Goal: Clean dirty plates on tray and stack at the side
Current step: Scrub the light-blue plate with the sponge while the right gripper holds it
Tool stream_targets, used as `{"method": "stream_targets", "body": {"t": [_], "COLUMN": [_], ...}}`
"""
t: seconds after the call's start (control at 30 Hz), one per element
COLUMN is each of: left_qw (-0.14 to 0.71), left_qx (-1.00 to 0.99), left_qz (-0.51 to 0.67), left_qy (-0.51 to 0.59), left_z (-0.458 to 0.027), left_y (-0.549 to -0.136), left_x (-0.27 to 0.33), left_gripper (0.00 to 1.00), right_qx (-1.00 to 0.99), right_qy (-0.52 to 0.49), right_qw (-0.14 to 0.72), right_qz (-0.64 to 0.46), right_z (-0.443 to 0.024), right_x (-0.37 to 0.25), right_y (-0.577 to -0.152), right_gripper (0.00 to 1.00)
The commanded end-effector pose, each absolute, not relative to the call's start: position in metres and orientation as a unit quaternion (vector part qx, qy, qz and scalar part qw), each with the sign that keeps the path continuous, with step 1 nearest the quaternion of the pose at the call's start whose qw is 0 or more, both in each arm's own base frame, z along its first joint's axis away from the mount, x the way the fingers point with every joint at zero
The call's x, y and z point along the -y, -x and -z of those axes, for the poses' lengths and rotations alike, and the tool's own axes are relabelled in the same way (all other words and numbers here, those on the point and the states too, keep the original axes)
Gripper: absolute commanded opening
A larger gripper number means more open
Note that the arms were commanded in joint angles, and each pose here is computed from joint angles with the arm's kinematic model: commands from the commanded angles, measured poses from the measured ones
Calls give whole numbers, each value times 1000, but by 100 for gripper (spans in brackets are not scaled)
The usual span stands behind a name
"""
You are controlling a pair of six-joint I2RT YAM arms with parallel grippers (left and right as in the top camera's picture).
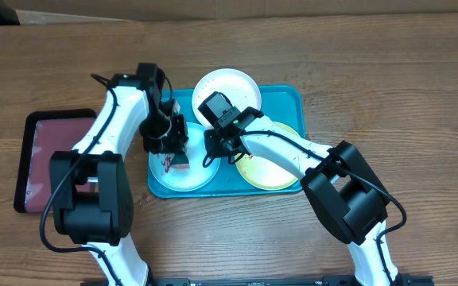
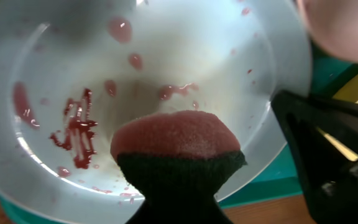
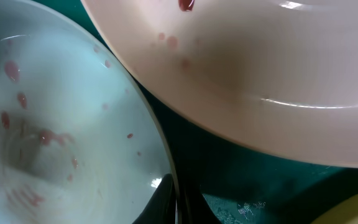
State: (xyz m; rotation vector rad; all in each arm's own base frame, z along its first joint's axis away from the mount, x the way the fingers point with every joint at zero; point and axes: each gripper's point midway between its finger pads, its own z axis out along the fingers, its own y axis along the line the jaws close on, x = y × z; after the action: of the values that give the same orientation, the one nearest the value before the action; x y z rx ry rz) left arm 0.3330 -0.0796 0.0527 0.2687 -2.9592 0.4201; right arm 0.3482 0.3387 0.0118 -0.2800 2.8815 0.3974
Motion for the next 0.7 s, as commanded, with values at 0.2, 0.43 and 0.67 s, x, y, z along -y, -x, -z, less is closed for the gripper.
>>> {"method": "stream_targets", "body": {"t": [0.2,0.43,0.67], "left_qw": [79,80,93], "left_qx": [982,982,981], "left_qz": [-155,-154,-152], "left_qy": [-77,-74,-76], "left_z": [-34,-33,-34], "left_y": [-320,-319,-313], "left_x": [89,91,90], "left_gripper": [33,61,57], "right_qx": [-980,-980,-981], "right_qy": [96,96,96], "right_qw": [116,115,111], "right_qz": [-129,-128,-125], "right_z": [-12,-12,-11], "right_x": [-339,-338,-337], "right_y": [-350,-350,-349], "right_gripper": [4,4,5]}}
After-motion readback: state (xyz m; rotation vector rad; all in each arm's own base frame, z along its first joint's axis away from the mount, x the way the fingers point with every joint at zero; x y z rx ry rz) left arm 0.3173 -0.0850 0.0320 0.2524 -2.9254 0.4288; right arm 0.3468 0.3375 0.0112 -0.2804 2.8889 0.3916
